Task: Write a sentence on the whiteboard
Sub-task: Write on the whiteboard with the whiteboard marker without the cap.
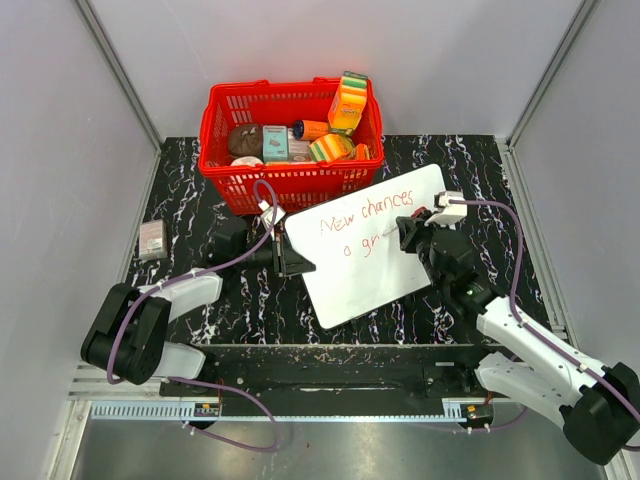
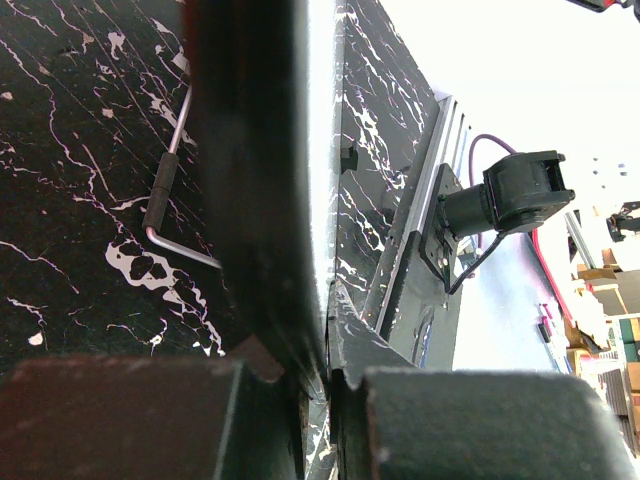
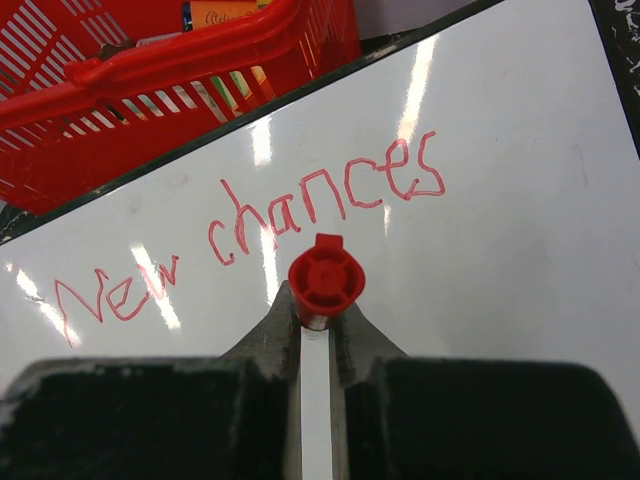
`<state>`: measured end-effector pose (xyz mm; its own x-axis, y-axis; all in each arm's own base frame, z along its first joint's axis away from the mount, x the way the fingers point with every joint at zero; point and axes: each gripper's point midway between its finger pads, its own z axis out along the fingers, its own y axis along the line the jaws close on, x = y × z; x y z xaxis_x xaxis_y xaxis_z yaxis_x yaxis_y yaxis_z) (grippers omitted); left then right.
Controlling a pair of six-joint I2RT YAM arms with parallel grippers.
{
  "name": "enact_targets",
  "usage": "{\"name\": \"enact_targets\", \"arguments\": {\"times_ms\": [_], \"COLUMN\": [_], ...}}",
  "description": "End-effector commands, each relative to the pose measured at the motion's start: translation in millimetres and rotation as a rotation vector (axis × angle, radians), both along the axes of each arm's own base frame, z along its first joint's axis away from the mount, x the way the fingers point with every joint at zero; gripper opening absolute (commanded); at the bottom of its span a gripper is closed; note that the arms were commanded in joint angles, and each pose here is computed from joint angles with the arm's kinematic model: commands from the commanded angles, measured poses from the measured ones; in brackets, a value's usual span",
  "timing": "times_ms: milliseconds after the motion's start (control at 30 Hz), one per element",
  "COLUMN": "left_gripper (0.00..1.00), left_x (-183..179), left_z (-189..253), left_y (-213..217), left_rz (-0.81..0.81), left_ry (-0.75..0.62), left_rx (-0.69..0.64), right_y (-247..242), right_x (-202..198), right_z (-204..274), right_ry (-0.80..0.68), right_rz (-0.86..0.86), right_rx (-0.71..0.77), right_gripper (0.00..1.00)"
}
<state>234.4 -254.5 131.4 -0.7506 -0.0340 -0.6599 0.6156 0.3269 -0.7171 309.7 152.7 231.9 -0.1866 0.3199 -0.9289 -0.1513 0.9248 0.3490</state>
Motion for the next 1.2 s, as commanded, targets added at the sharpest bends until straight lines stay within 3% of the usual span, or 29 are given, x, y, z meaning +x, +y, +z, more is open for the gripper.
{"name": "enact_targets", "arguments": {"times_ms": [0,633,1167], "left_gripper": [0.00,0.00,0.00], "left_x": [-8,-9,-8], "left_z": [-35,-35,-35], "left_y": [4,4,4], "left_rz": [-0.045,-0.045,-0.043], "left_ry": [-0.060,-0.058,-0.060], "left_rx": [0.111,0.111,0.113], "right_y": [-2,12,-6], "right_x": [2,-3,-8], "right_z": [-3,-7,-24], "right_ry": [0.001,0.026,0.066], "right_rz": [-0.010,0.066,-0.006], "right_rx": [0.005,0.034,-0.003], "right_gripper": [0.00,0.00,0.00]}}
